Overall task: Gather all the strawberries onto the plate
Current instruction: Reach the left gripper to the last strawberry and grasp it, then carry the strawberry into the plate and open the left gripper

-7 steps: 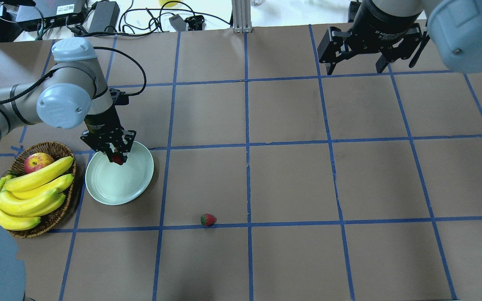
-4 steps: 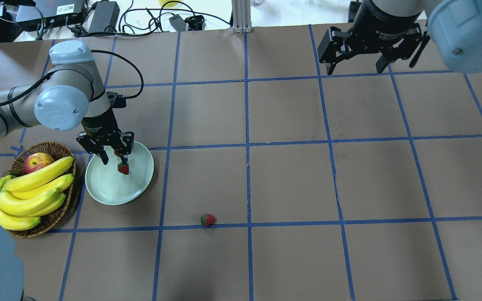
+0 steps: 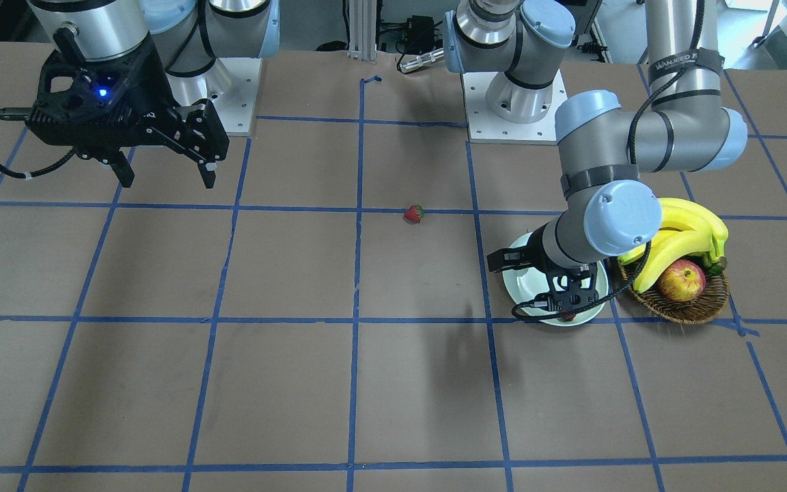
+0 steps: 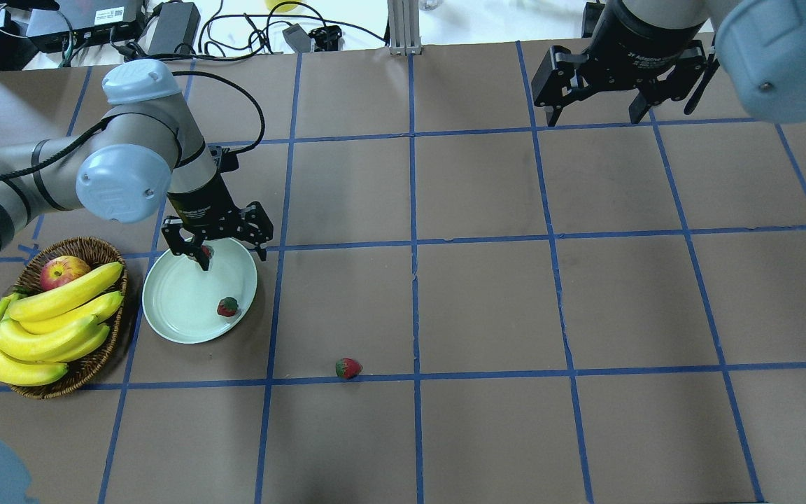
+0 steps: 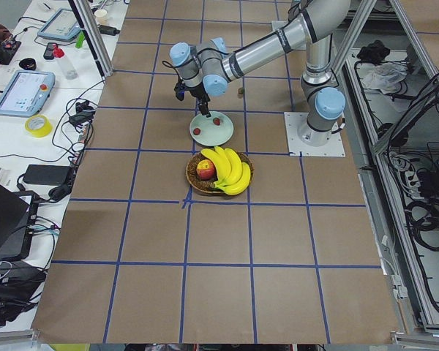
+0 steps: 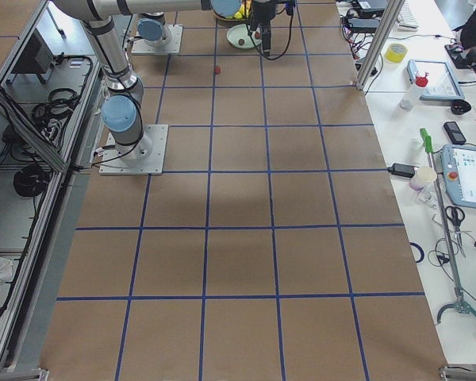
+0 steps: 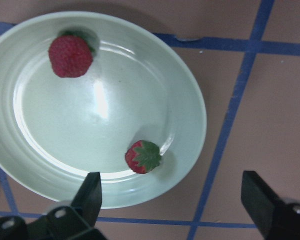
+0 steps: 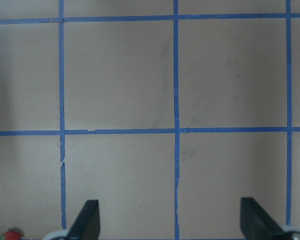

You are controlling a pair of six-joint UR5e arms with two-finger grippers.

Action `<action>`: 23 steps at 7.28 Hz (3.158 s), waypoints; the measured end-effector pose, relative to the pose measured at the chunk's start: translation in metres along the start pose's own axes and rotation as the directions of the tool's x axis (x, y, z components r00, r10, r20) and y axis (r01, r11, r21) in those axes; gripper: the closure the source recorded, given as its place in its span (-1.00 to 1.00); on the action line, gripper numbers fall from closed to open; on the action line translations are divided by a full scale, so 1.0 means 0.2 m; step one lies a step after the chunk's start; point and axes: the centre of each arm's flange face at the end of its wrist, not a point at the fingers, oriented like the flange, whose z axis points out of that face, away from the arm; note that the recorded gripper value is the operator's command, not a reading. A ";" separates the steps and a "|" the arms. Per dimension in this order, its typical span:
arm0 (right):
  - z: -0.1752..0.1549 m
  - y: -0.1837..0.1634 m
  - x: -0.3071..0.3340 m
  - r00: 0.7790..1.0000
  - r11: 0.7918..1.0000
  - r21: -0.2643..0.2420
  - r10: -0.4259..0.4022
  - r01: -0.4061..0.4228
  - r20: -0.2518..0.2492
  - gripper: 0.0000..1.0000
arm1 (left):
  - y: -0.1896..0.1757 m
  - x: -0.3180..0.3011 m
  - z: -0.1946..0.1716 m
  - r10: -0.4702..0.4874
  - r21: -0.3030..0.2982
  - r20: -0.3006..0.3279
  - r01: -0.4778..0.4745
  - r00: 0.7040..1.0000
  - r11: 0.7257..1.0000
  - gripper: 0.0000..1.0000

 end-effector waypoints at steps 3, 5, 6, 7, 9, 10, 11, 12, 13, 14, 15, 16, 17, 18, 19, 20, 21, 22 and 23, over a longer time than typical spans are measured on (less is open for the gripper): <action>0.00 0.00 0.00 1.000 1.000 -0.001 0.001 -0.001 -0.002 -1.00 | 0.33 0.50 0.22 -0.134 -0.051 -0.029 0.132 0.991 0.990 -1.00; 0.00 0.00 0.01 1.000 1.000 -0.001 0.002 -0.002 -0.003 -1.00 | 0.47 0.60 0.41 -0.121 -0.040 -0.024 0.120 0.992 0.992 -1.00; 0.01 0.00 0.01 1.000 1.000 -0.002 0.002 -0.002 -0.003 -1.00 | 0.52 0.61 0.49 -0.106 -0.044 -0.012 0.105 0.994 0.993 -1.00; 0.01 0.00 0.01 1.000 1.000 -0.004 0.002 -0.002 -0.003 -1.00 | 0.55 0.62 0.53 -0.096 -0.044 -0.004 0.096 0.995 0.994 -1.00; 0.01 0.00 0.01 1.000 1.000 -0.005 0.002 -0.002 -0.004 -1.00 | 0.60 0.62 0.60 -0.081 -0.060 0.014 0.082 0.997 0.995 -1.00; 0.01 0.00 0.01 1.000 1.000 -0.004 0.001 -0.002 -0.003 -1.00 | 0.62 0.62 0.63 -0.066 -0.066 0.025 0.068 0.997 0.996 -1.00; 0.01 0.00 0.00 1.000 1.000 -0.003 0.001 -0.001 -0.002 -1.00 | 0.63 0.61 0.64 -0.042 -0.063 0.041 0.045 0.998 0.997 -1.00; 0.01 0.00 0.00 1.000 1.000 -0.003 0.000 0.000 0.000 -1.00 | 0.63 0.60 0.65 -0.024 -0.060 0.052 0.027 0.998 0.998 -1.00; 0.01 0.00 0.00 1.000 1.000 -0.004 0.000 0.000 0.001 -1.00 | 0.63 0.60 0.65 -0.008 -0.062 0.058 0.011 0.998 0.998 -0.80; 0.01 0.00 0.00 1.000 1.000 -0.004 0.000 0.000 0.002 -1.00 | 0.63 0.60 0.66 0.005 -0.066 0.060 -0.001 0.998 0.998 0.72; 0.01 0.00 0.00 1.000 1.000 -0.004 0.000 0.000 0.002 -1.00 | 0.63 0.60 0.65 0.011 -0.066 0.058 -0.007 0.998 0.998 1.00; 0.01 0.00 0.00 1.000 1.000 -0.004 0.001 -0.001 0.002 -1.00 | 0.62 0.61 0.64 0.014 -0.065 0.052 -0.011 0.999 0.998 1.00; 0.01 0.00 0.00 1.000 1.000 -0.003 0.001 -0.001 0.002 -1.00 | 0.62 0.61 0.64 0.015 -0.063 0.048 -0.012 0.999 0.998 1.00; 0.01 0.00 0.00 1.000 1.000 -0.003 0.000 0.000 0.002 -1.00 | 0.62 0.61 0.63 0.014 -0.060 0.046 -0.011 0.999 0.998 1.00; 0.01 0.00 0.00 1.000 1.000 -0.003 0.000 0.000 0.002 -1.00 | 0.61 0.61 0.63 0.011 -0.060 0.044 -0.009 0.999 0.998 1.00; 0.01 0.00 0.00 1.000 1.000 -0.003 0.000 0.000 0.002 -1.00 | 0.61 0.61 0.62 0.014 -0.053 0.041 -0.012 0.999 0.999 1.00; 0.01 0.00 0.00 1.000 1.000 -0.003 0.001 -0.001 0.002 -1.00 | 0.59 0.62 0.58 0.017 -0.033 0.033 -0.016 0.999 0.999 1.00; 0.01 0.00 0.00 1.000 1.000 -0.004 0.001 -0.001 0.002 -1.00 | 0.54 0.63 0.49 0.029 -0.004 0.022 -0.029 0.999 1.000 1.00; 0.01 0.00 0.00 1.000 1.000 -0.004 0.001 -0.001 0.002 -1.00 | 0.46 0.62 0.37 0.047 0.016 0.011 -0.047 0.999 0.999 1.00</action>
